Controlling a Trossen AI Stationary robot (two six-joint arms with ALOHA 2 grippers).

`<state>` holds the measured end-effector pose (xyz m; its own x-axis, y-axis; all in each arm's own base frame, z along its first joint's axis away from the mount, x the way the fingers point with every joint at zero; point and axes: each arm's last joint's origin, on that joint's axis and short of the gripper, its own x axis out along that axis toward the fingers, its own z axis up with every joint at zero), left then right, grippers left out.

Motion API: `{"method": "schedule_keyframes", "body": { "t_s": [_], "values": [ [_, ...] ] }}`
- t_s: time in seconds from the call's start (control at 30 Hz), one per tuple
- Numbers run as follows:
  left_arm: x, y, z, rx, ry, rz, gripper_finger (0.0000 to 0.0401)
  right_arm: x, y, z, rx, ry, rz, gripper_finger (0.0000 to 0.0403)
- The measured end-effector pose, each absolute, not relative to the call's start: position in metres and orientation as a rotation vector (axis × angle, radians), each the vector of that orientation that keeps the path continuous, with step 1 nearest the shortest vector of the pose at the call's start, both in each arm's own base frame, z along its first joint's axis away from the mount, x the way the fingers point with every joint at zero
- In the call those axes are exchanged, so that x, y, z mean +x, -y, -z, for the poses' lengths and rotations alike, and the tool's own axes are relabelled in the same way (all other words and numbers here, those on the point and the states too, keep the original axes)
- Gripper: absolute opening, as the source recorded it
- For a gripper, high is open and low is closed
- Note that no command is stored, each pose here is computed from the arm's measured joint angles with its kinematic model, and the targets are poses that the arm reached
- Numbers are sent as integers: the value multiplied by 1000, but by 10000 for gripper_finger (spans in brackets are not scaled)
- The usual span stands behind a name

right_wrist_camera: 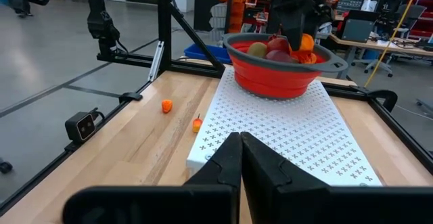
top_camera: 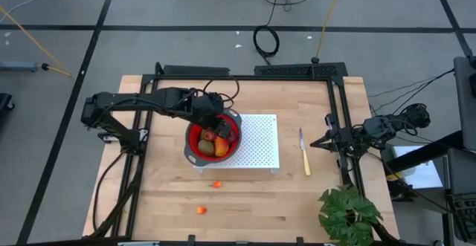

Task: Pick & Place Fruit
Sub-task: Put the orange into the red strainer bowl on the shelf, then put the orange pear into the red strainer bowl on the shelf

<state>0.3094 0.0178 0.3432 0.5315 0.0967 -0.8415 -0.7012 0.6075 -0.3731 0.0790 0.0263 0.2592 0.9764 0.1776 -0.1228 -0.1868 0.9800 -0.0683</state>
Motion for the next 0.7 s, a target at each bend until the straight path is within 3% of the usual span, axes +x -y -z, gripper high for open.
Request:
{"method": "schedule_keyframes", "body": {
  "t_s": [0.2,0.33,0.53,0.7],
  "values": [
    [309,-19,-343,-786,-889,-541,225,79,-26,-259,-77,-117,-184,0],
    [302,-26,-352,-832,-869,-515,233,79,-26,-259,-77,-117,-184,0],
    [275,-27,-381,-889,-734,-497,204,79,-26,-259,-76,-116,-184,0],
    [265,-5,-405,-942,-593,-378,160,79,-26,-259,-76,-116,-185,0]
  ]
}}
